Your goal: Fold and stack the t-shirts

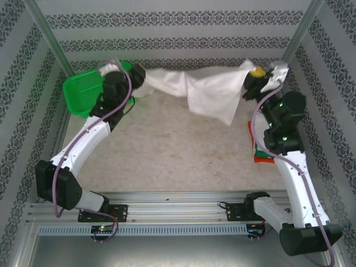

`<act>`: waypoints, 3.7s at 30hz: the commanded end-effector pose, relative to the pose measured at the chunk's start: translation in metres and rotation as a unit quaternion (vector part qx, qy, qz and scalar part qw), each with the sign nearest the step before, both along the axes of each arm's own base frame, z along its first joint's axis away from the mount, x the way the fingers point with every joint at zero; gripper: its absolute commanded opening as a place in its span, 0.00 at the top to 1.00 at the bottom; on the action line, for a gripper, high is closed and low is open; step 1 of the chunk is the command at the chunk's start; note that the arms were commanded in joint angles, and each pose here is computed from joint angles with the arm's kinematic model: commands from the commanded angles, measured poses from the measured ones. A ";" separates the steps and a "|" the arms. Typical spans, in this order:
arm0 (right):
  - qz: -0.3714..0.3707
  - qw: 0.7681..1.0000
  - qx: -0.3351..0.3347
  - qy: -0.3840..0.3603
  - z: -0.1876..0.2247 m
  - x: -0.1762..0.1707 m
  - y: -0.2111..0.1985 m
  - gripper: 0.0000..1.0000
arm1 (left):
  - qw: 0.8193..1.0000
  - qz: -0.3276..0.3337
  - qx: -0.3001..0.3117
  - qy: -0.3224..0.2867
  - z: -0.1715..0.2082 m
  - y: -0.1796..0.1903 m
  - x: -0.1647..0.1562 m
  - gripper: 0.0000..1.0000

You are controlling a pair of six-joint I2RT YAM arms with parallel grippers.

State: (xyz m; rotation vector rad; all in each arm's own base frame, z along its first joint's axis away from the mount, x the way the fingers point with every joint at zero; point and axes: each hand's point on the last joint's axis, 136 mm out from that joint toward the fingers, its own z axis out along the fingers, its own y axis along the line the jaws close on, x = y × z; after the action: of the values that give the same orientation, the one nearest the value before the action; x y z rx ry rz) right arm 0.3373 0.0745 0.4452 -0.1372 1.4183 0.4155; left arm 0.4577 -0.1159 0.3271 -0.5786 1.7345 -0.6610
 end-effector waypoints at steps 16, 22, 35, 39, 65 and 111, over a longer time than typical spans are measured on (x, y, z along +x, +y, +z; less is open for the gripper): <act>-0.041 0.953 0.048 0.297 -0.236 -0.001 -0.003 0.02 | 0.950 0.050 0.226 0.211 -0.151 0.041 0.007 0.00; -0.001 0.952 0.002 0.307 -0.249 0.004 0.034 0.02 | 0.934 0.034 0.272 0.228 -0.152 0.043 0.083 0.03; 0.013 0.945 -0.012 0.328 -0.270 0.016 0.051 0.02 | 0.894 -0.017 0.307 0.326 -0.208 0.053 0.166 0.34; 0.015 0.943 -0.013 0.331 -0.273 0.021 0.053 0.02 | 0.894 -0.042 0.294 0.336 -0.220 0.043 0.164 0.57; 0.024 0.940 -0.004 0.341 -0.282 0.021 0.058 0.02 | 0.847 -0.172 0.404 0.299 -0.207 0.062 0.114 0.86; 0.151 0.868 -0.279 0.381 -0.362 0.079 0.257 0.33 | 0.931 0.091 0.171 0.308 -0.183 0.097 -0.075 0.05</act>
State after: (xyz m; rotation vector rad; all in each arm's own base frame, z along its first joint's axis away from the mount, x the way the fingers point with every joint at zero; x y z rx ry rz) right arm 0.4119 0.3262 0.0974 -0.6480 2.2621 0.4387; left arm 0.3917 -0.0301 0.1380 -0.6742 2.3284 -0.0101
